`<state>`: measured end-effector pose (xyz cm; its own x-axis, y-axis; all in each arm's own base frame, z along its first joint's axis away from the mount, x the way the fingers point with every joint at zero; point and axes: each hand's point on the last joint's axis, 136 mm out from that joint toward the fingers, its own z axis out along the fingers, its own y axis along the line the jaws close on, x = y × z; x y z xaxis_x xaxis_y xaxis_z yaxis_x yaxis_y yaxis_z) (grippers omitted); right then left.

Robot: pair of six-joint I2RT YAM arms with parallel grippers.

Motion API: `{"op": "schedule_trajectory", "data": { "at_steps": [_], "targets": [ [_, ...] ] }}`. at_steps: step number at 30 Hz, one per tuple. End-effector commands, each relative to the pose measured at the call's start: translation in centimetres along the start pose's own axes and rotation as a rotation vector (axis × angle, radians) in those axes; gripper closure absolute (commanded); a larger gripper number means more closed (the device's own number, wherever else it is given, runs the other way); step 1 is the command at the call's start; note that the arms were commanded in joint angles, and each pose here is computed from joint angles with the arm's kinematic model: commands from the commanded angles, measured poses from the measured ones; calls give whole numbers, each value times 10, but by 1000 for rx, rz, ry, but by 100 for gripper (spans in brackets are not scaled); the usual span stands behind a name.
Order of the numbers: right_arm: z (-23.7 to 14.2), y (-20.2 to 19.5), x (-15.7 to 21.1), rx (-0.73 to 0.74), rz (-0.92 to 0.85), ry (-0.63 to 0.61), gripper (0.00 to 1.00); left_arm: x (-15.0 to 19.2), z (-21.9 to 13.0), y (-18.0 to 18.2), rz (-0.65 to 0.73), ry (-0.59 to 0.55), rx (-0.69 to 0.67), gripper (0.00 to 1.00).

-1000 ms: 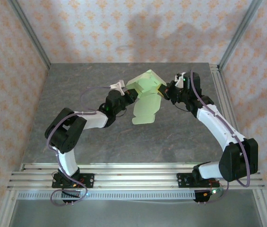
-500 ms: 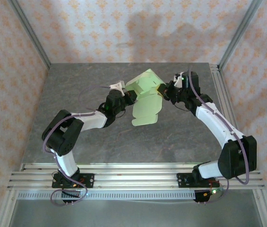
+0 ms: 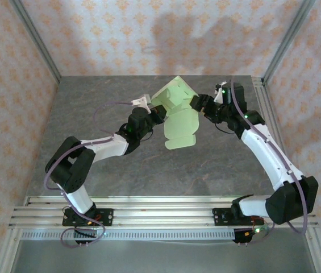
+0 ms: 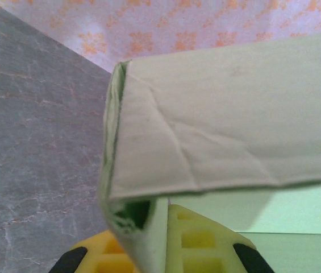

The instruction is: Fold the paper box

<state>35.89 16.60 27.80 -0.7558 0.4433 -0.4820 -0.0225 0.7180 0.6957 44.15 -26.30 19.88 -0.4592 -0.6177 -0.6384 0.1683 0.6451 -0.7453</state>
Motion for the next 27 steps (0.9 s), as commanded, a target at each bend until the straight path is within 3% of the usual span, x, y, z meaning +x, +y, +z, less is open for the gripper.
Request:
{"op": "schedule_trajectory", "data": {
  "at_steps": [1, 6, 9, 15, 21, 27],
  "targets": [
    [-15, 8, -13, -9, -62, -50, 29, -10, -1, 54, 33, -60, -190, 100],
    [6, 24, 8, -158, -86, 66, 27, -10, 0, 41, 39, -34, -173, 100],
    [6, 27, 8, -183, -99, 43, 27, -11, -1, 39, 56, -30, -186, 100],
    [-22, 32, -16, -133, -123, -103, 27, -12, -5, 56, 94, -45, -264, 100],
    [-31, 53, -10, -78, -237, -115, 27, -8, -4, 69, 92, -35, -327, 100],
    [-9, 92, 7, -64, -343, -84, 28, -6, -4, 72, 108, -33, -335, 100]
  ]
}}
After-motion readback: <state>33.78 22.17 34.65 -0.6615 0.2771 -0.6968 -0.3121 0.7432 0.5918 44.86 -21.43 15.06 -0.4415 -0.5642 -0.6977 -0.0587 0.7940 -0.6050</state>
